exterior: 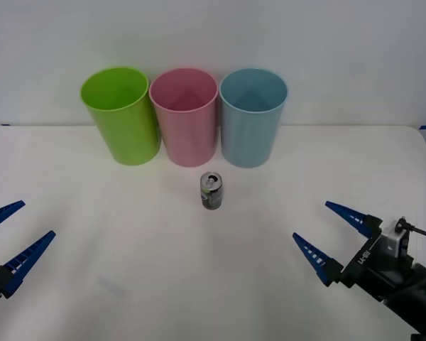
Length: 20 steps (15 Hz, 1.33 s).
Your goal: Grasp the object on the table and drop it into the matching bin: aluminum can to the light blue bin, PET bottle to the pink bin.
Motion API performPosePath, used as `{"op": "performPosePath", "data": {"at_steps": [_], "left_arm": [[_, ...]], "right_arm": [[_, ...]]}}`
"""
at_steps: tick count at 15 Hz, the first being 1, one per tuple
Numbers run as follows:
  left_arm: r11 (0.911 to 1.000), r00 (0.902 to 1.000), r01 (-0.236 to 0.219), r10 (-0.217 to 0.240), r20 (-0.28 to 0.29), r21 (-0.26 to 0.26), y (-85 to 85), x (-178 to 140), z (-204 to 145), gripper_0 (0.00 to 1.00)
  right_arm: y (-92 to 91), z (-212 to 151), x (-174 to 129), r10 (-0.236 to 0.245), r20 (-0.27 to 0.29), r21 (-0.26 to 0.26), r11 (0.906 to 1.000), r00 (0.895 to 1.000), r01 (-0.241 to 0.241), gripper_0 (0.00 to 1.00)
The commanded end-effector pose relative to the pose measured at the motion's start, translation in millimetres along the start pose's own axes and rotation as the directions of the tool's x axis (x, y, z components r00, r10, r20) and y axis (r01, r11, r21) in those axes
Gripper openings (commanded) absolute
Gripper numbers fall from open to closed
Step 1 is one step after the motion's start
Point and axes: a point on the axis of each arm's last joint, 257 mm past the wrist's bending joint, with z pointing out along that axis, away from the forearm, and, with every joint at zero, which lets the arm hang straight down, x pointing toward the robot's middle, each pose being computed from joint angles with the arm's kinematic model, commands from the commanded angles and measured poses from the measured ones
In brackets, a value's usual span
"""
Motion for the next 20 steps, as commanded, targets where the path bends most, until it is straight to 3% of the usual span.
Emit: {"op": "performPosePath", "data": {"at_steps": [1, 3, 7, 20], "left_arm": [[1.0000, 1.0000, 0.000, 0.000, 0.000, 0.000, 0.0, 0, 0, 1.00], [1.0000, 1.0000, 0.000, 0.000, 0.000, 0.000, 0.0, 0, 0, 1.00], [1.0000, 1.0000, 0.000, 0.000, 0.000, 0.000, 0.0, 0, 0, 1.00], [1.0000, 1.0000, 0.000, 0.000, 0.000, 0.000, 0.0, 0, 0, 1.00]], "right_arm": [[9.4, 23, 8, 0.002, -0.014, 0.001, 1.0000, 1.000, -0.002, 1.00], [15.7, 43, 20, 0.023, -0.018, -0.026, 0.9994, 1.000, -0.024, 1.00], [21.4, 86, 36, 0.007, -0.032, -0.044, 0.9990, 0.999, -0.008, 1.00], [43.7, 179, 66, 0.011, -0.079, -0.023, 0.9996, 0.997, -0.013, 1.00]]}}
